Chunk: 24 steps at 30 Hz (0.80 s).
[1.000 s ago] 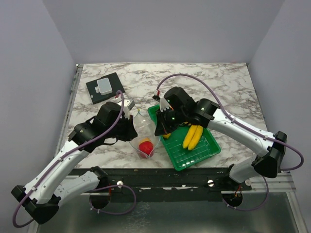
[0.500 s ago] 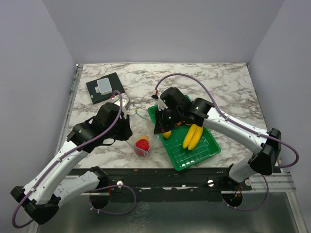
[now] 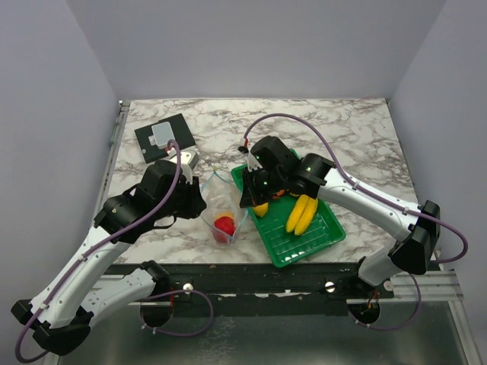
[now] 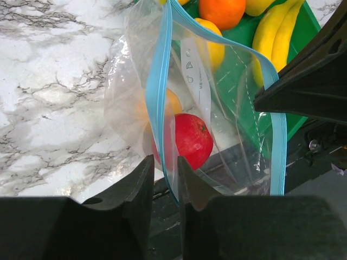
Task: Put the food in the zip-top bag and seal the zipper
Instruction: Adjust the zipper food storage bag at the center of the board.
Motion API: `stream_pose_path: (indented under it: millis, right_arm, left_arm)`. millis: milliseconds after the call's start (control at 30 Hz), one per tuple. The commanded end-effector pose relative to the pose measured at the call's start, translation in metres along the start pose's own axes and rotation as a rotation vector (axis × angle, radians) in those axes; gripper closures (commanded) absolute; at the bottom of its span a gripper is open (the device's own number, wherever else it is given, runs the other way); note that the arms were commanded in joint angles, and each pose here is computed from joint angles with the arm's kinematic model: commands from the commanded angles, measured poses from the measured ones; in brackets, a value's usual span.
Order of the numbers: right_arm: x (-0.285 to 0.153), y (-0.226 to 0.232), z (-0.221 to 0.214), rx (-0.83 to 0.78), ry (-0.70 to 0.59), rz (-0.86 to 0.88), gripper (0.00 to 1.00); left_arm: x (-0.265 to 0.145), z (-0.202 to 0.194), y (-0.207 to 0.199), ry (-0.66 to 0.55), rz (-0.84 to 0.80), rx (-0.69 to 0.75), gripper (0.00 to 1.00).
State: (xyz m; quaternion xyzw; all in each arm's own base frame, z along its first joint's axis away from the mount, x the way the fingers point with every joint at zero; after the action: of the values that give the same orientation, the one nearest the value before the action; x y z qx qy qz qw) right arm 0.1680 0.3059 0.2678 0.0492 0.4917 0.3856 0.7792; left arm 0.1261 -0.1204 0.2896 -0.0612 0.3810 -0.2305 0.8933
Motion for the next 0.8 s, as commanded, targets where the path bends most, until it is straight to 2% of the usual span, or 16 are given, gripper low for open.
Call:
stream_pose_path:
  millis: [0,100,133,333,600,767]
  right_arm:
    - [-0.006,0.005,0.009,0.004,-0.058,0.009,0.99]
    - [-0.009,0.007,0.008,0.006,-0.067,0.025,0.99]
    - [-0.011,0.007,0.008,0.005,-0.07,0.028,0.99]
    - [-0.029,0.012,0.002,-0.017,-0.043,0.066,0.99]
    - [-0.069,0.028,-0.022,-0.016,0.076,0.213,0.99]
    - [-0.072,0.033,-0.035,-0.005,0.149,0.283,0.99]
  left_arm:
    - [0.001,-0.005,0.0,0.022,-0.004,-0.012,0.78]
    - [0.002,-0.005,-0.001,0.027,-0.009,-0.01,0.97]
    - [0.001,-0.006,-0.003,0.031,-0.028,-0.01,1.0]
    - [-0.013,0.0,-0.016,0.021,-0.136,-0.012,1.0]
    - [-0.031,-0.004,-0.033,0.076,-0.29,-0.038,1.0]
    - [-0.035,-0.007,-0.038,0.086,-0.338,-0.065,1.0]
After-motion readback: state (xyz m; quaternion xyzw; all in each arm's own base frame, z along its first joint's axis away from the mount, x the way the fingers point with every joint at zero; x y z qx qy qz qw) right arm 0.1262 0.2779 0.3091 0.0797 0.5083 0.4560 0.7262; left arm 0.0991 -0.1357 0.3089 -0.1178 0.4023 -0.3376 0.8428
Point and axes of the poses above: each gripper's point midway between its finger pads, its own x axis out along the fingers, its own y axis along the line the jaws close on, z = x × y, the point moved 7 cm from there along -x, back along the fingers, and after that the axes turned 2 degrees about x, right-handed, at the moved point
